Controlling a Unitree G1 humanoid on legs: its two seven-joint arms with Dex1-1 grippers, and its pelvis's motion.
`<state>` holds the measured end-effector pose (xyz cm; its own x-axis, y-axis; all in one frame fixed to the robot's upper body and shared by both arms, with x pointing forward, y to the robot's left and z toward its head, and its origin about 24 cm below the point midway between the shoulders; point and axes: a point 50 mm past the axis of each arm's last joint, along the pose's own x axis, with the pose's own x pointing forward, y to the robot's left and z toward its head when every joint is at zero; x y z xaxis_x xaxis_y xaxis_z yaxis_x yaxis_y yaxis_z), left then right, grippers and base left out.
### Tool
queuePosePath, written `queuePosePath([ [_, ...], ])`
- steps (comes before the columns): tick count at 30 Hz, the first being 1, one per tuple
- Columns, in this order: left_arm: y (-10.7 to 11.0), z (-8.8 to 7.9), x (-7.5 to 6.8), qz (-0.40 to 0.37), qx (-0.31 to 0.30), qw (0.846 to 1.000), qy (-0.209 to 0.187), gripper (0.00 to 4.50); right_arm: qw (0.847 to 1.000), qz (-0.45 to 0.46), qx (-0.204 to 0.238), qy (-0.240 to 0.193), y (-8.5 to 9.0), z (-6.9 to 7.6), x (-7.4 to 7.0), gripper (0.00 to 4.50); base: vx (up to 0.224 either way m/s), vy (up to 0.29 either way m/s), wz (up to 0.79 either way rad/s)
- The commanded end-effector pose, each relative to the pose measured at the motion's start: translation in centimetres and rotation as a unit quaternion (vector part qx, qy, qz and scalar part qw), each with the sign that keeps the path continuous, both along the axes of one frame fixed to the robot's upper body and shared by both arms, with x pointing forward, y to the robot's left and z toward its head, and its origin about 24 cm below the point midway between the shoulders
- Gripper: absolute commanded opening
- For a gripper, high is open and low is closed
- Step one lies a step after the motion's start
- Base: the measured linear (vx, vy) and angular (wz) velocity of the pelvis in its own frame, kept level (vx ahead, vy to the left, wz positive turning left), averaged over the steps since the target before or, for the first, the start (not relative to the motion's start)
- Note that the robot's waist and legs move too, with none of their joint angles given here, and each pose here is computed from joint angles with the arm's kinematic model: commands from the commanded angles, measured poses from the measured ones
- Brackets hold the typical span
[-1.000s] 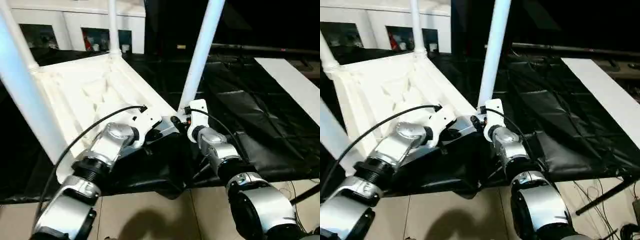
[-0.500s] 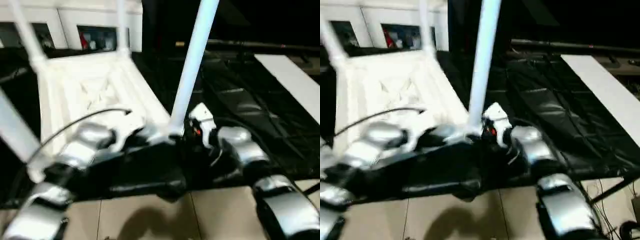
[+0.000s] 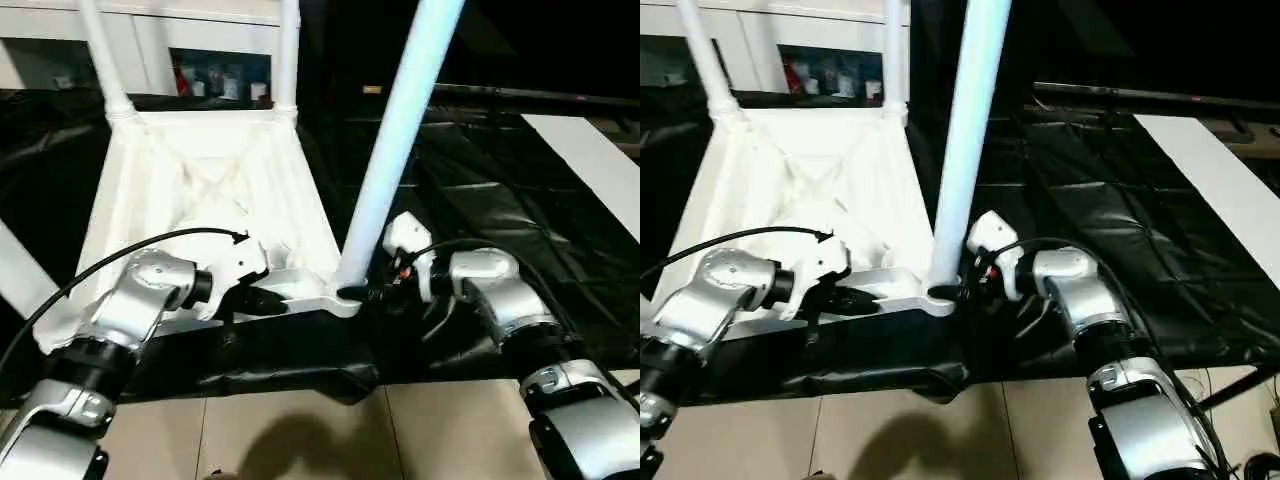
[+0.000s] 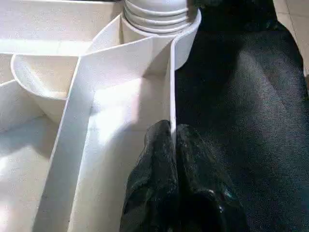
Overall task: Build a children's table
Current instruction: Rotate leg to tighten
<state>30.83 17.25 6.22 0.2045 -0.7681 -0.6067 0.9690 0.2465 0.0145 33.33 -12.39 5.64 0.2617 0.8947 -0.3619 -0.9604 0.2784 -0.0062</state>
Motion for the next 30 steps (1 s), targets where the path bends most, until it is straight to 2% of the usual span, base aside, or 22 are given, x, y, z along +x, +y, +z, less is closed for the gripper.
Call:
queuePosePath([
  [1, -0.2, -1.5, -1.0, -0.014, 0.011, 0.999, 0.038, 0.0, 1.0, 0.002, -0.015, 0.003, -0.1, -0.1, 0.0, 3.26, 0.0, 0.0, 0.0],
  [2, -0.1, -1.6, -1.1, -0.013, 0.012, 0.999, 0.038, 0.0, 1.0, 0.009, -0.025, 0.005, -0.1, -0.3, -0.1, 3.26, 0.0, 0.0, 0.0],
  [3, -0.1, -1.5, -1.1, -0.013, 0.012, 0.999, 0.038, 0.0, 1.0, 0.011, -0.027, 0.005, -0.1, -0.4, -0.1, 3.06, 0.0, 0.0, 0.0],
  [9, 0.0, -1.6, -1.3, -0.011, 0.014, 0.999, 0.04, 0.0, 1.0, -0.002, -0.024, 0.011, 0.0, -0.7, 0.0, 2.65, 0.0, 0.0, 0.0],
  [15, -0.2, -1.7, -1.3, -0.007, 0.01, 0.999, 0.045, 0.0, 1.0, -0.022, -0.003, 0.023, 0.0, -0.8, 0.0, 2.59, 0.0, 0.0, 0.0],
  [16, -0.7, -1.8, -1.1, 0.004, 0.001, 0.999, 0.043, 0.0, 0.998, -0.058, 0.014, 0.026, 0.1, -0.9, 0.3, 2.59, 0.0, 0.0, 0.0],
  [17, -0.7, -1.8, -1.1, 0.004, 0.001, 0.999, 0.043, 0.0, 0.998, -0.058, 0.014, 0.026, 0.1, -0.9, 0.3, 2.58, 0.0, 0.0, 0.0],
  [18, -1.3, -1.9, -0.6, 0.029, -0.007, 0.999, 0.033, 0.0, 0.99, -0.136, 0.023, 0.031, 0.3, -1.3, 1.1, 2.58, 0.0, 0.0, 0.0],
  [22, -2.8, -2.6, 0.4, 0.092, -0.004, 0.996, 0.019, 0.0, 0.966, -0.253, 0.037, 0.042, 1.0, -1.8, 2.1, 2.57, -0.027, -0.002, -0.03],
  [23, -3.2, -2.8, 0.7, 0.113, -0.002, 0.993, 0.018, 0.0, 0.955, -0.289, 0.041, 0.047, 1.2, -2.0, 2.4, 2.57, 0.0, 0.0, 0.0],
  [25, -4.6, -3.3, 1.6, 0.173, -0.003, 0.985, 0.016, 0.0, 0.922, -0.382, 0.038, 0.054, 2.1, -2.6, 2.8, 2.57, 0.0, 0.0, 0.0],
  [28, -6.1, -3.3, 2.5, 0.213, -0.002, 0.977, 0.003, 0.0, 0.894, -0.444, 0.037, 0.047, 3.4, -2.9, 3.0, 2.57, 0.0, 0.0, 0.0],
  [30, -6.6, -3.3, 3.0, 0.225, 0.005, 0.974, -0.011, 0.0, 0.887, -0.458, 0.043, 0.047, 4.5, -2.9, 2.9, 2.57, 0.0, 0.0, 0.0],
])
